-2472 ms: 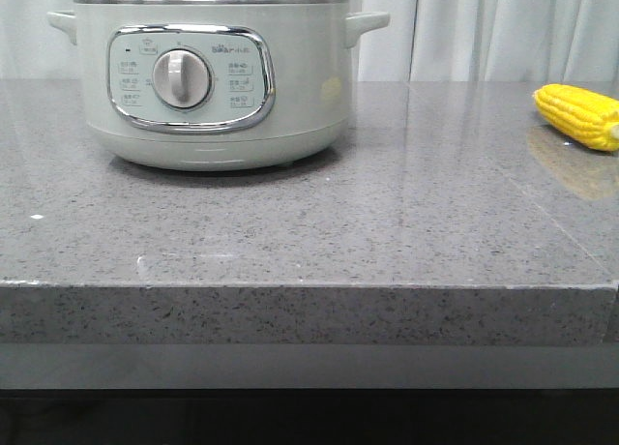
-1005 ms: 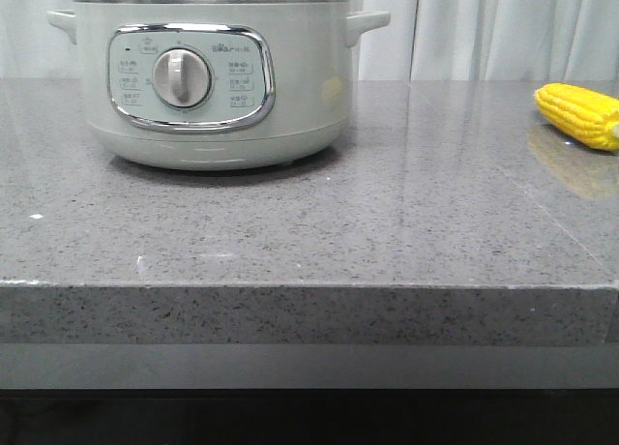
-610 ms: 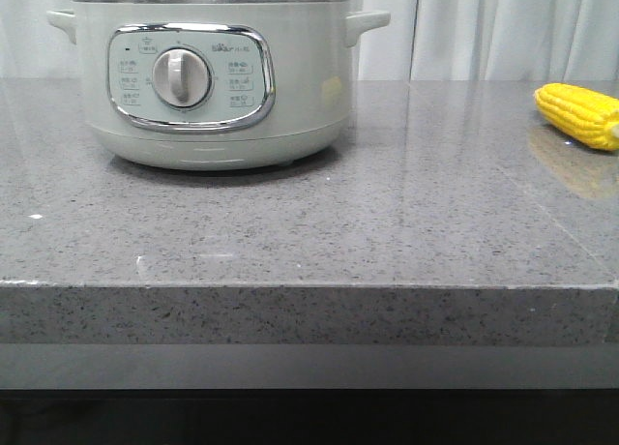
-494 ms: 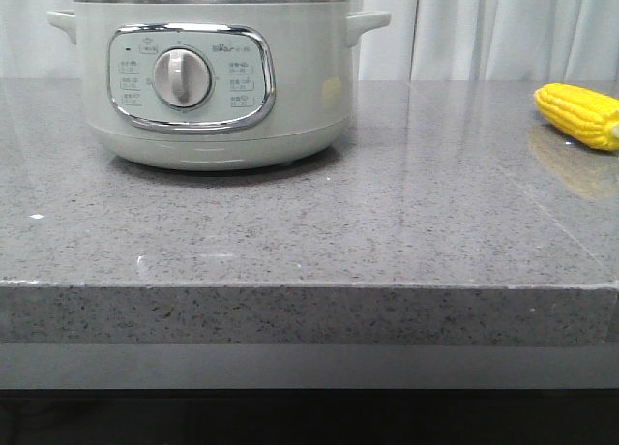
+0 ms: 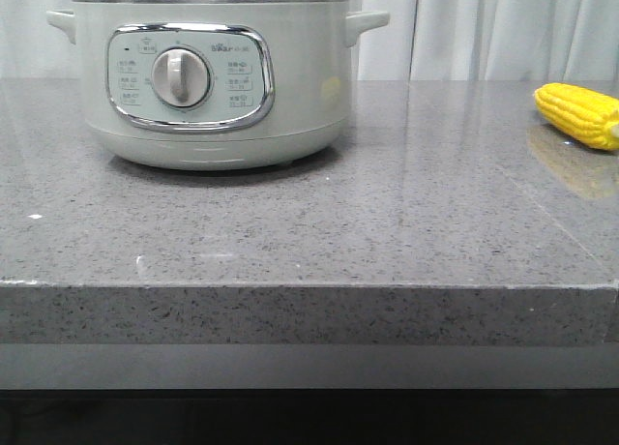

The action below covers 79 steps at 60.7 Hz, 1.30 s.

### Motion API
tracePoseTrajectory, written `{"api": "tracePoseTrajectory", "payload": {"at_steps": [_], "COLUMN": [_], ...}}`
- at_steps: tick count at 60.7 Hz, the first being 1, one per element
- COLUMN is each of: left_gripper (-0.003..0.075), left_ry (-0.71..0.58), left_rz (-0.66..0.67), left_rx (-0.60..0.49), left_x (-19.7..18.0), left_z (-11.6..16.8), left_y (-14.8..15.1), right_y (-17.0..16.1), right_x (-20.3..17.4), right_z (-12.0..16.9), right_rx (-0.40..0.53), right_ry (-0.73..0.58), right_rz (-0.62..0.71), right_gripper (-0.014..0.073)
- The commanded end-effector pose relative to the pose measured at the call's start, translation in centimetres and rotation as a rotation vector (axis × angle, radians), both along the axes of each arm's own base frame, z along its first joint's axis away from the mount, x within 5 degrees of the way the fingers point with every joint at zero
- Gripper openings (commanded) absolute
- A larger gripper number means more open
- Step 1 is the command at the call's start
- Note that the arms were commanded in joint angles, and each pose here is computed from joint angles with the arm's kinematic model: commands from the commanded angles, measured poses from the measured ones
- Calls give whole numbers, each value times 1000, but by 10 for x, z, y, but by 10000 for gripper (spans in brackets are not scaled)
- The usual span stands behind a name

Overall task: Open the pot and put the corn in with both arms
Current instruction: 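Grasp the glass lid knob with the left gripper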

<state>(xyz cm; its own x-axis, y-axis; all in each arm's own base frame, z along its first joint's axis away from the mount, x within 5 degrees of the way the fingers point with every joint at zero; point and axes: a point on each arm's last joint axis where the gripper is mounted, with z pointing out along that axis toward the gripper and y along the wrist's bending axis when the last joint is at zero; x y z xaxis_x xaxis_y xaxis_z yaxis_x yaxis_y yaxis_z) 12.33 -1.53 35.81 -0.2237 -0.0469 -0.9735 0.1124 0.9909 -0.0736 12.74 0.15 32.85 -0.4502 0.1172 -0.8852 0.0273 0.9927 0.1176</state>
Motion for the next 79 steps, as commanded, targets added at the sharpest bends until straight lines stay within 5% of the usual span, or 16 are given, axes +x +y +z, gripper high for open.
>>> {"api": "tracePoseTrajectory", "payload": {"at_steps": [1, 12, 37, 79], "left_gripper": [512, 512, 512, 512], "left_ry": [-167, -253, -184, -112], "left_rz": [-43, -137, -336, -337], "left_rx": [-37, -63, -70, -85], "left_x": [1, 4, 65, 214], "left_z": [23, 33, 62, 68], "left_y": [-6, -19, -79, -154], "right_y": [-2, -2, -2, -2], "right_x": [3, 3, 3, 3], "right_z": [15, 15, 15, 15], "right_rx": [-15, -15, -15, -15], "right_ry": [-91, -91, -91, -91], "right_rz": [-11, -11, -11, -11], "right_gripper": [643, 643, 643, 643]}}
